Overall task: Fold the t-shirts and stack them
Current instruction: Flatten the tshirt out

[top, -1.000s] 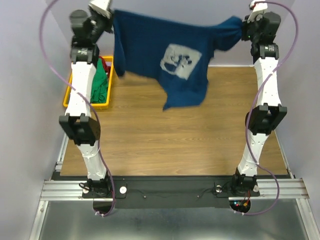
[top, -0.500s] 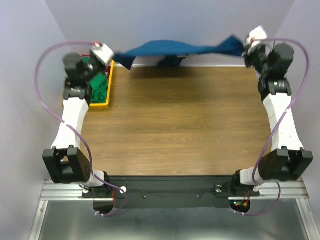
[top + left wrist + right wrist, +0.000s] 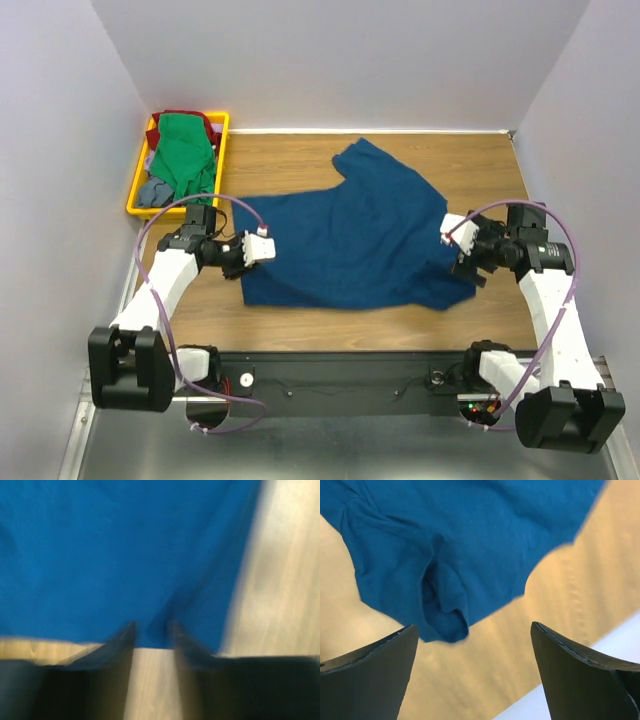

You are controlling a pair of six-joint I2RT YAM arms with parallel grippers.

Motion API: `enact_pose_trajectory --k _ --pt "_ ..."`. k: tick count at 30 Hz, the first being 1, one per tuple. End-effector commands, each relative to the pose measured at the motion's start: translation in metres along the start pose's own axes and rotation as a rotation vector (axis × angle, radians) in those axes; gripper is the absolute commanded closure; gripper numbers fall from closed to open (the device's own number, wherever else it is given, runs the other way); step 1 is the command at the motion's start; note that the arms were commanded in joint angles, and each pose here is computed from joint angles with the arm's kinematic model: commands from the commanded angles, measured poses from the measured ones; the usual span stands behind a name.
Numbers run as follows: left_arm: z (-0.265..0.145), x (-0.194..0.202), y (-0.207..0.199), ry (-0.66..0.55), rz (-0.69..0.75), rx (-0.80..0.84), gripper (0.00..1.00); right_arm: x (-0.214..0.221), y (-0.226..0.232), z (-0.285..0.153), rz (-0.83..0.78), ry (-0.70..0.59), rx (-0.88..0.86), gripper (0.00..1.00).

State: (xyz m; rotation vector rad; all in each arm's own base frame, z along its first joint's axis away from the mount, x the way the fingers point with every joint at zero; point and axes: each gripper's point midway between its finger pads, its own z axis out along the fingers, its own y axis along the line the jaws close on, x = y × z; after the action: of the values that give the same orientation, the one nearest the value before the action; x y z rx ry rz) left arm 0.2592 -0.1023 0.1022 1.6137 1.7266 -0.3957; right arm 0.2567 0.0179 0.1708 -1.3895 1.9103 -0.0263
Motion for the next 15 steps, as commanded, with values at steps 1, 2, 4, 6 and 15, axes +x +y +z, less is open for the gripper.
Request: enact_pose_trajectory --k 1,2,4,6,15 --pt "-0.021 0.010 -0.048 0.085 0.065 0.144 0.25 -0.012 0.037 -0.039 -0.091 0.008 -0.172 0.00" --pt "-0.027 0.010 -0.047 0.104 0.079 0.131 0.18 -0.020 0.031 -0.043 -0.079 -0.009 -0.150 0.00" --pt "-0.035 0.004 -0.043 0.108 0.085 0.109 0.14 -0.032 0.012 -0.040 -0.050 -0.045 -0.129 0.00" --pt "-0.037 -0.005 -0.033 0.089 0.088 0.066 0.13 -0.049 -0.019 -0.034 0.047 -0.091 -0.079 0.00" --pt "-0.012 -0.024 0.047 -0.019 -0.315 -0.137 0.49 -0.054 -0.092 0.094 0.542 -0.063 -0.219 0.23"
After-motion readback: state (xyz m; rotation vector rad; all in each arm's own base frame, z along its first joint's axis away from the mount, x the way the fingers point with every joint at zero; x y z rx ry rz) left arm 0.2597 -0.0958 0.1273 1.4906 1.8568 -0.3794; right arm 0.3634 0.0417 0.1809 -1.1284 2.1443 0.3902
